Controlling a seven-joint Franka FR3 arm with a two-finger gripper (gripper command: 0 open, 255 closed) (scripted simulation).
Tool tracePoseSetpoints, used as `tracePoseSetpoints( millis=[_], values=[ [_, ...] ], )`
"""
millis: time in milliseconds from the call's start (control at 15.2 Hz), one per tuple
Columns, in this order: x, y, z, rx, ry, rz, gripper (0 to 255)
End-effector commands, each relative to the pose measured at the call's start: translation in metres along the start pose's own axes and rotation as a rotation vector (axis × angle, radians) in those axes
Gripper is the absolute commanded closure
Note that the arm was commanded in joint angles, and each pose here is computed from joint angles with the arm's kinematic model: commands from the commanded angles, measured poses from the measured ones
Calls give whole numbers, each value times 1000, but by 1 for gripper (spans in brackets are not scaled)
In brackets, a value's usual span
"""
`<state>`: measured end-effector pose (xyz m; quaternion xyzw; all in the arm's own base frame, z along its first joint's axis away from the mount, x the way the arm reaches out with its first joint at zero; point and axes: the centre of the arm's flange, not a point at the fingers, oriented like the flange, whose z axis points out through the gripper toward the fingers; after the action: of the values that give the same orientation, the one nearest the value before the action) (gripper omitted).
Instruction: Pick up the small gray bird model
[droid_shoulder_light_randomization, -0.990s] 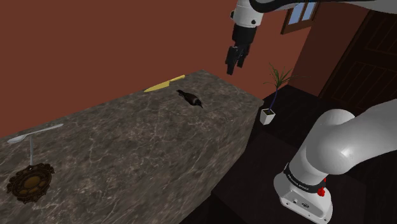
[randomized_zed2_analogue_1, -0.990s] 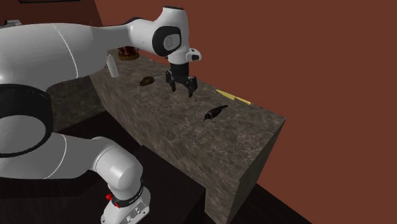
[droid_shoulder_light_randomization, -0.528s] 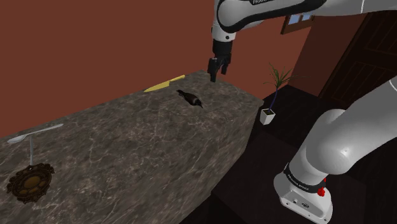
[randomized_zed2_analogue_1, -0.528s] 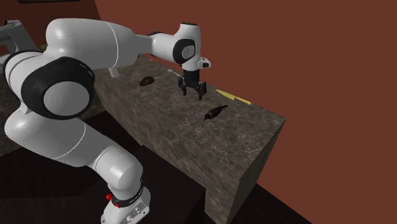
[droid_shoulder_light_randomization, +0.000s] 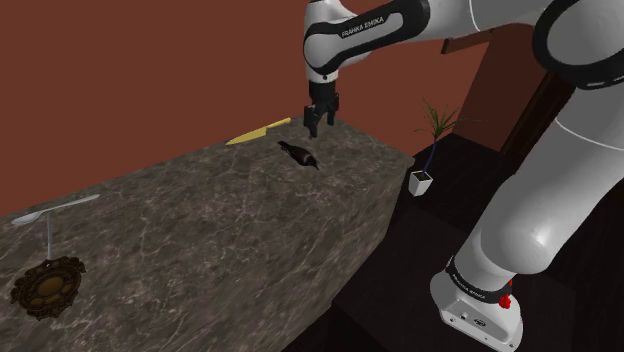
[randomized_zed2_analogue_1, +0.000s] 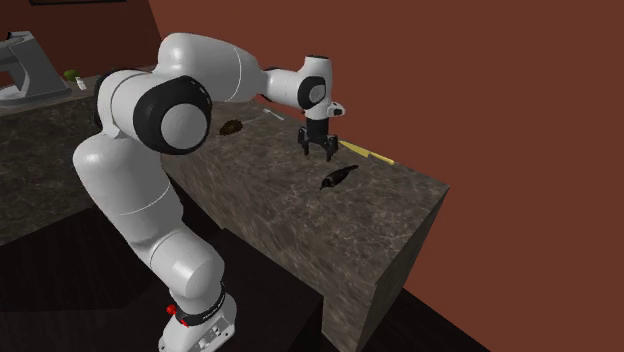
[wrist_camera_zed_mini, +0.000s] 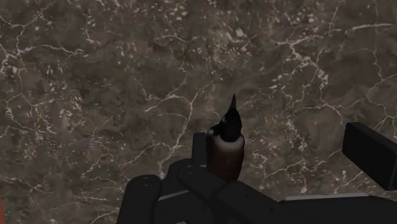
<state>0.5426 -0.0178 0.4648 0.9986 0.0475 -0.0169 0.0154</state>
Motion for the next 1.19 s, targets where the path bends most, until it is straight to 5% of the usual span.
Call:
tracePoseSetpoints(
  millis=[0, 858, 1122],
  values=[
    [23, 3, 18, -8, -14, 4, 0],
    [162, 24, 132, -60, -101, 29, 0],
    [166, 24, 150, -61, -103, 29, 0]
  ],
)
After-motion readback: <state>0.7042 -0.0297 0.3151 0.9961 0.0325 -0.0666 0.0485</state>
